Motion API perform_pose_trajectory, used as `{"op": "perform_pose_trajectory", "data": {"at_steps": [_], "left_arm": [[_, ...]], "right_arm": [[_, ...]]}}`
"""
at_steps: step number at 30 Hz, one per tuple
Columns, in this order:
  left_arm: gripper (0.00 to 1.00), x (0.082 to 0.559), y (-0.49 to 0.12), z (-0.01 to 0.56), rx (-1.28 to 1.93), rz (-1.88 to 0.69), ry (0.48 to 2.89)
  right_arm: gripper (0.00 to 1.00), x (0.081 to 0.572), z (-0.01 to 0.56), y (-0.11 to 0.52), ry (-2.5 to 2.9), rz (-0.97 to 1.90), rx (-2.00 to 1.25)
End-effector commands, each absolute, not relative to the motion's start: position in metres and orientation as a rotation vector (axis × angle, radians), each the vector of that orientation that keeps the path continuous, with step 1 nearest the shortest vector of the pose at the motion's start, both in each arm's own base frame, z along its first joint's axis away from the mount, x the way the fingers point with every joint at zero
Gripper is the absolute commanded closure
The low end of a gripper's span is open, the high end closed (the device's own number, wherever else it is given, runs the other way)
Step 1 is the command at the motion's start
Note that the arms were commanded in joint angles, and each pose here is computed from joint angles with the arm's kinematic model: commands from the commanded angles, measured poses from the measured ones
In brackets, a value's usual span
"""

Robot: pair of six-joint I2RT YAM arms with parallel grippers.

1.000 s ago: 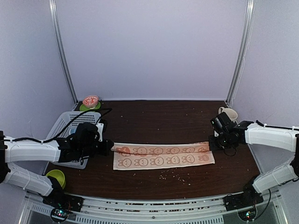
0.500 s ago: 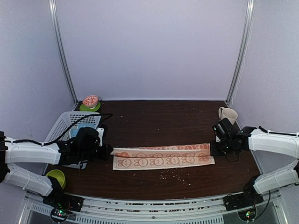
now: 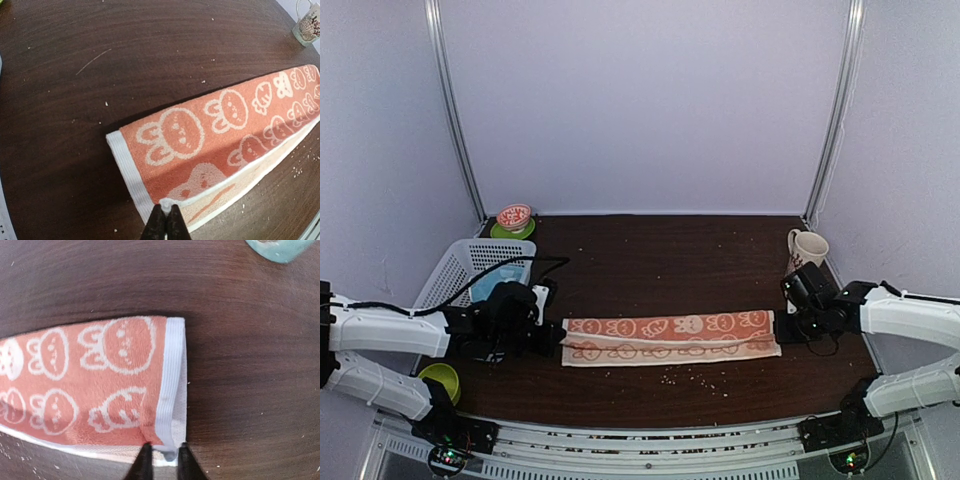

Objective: Roll the towels
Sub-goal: Fold the towel at the center of the board.

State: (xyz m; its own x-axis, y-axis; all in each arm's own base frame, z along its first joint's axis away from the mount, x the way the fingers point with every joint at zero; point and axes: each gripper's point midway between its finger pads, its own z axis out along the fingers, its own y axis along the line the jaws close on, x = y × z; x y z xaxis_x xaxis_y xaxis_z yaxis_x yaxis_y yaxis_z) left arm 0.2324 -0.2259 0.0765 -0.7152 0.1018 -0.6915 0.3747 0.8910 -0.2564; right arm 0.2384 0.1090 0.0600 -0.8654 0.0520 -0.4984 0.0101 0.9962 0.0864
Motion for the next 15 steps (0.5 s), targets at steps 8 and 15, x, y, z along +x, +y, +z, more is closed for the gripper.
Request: {"op": "perform_pose_trajectory", "data": {"at_steps": [8, 15], "left_arm": [[0.38, 0.203, -0.22, 0.099, 0.384, -0.604, 2.351], [0.25, 0.19, -0.254, 0.168, 0.556, -0.83, 2.241]], "right_arm": [[0.4, 0.224, 0.099, 0.122, 2.558, 0.284, 0.04], [0.47, 0.247, 0.111, 0.142, 2.531, 0.344, 0.049]]}}
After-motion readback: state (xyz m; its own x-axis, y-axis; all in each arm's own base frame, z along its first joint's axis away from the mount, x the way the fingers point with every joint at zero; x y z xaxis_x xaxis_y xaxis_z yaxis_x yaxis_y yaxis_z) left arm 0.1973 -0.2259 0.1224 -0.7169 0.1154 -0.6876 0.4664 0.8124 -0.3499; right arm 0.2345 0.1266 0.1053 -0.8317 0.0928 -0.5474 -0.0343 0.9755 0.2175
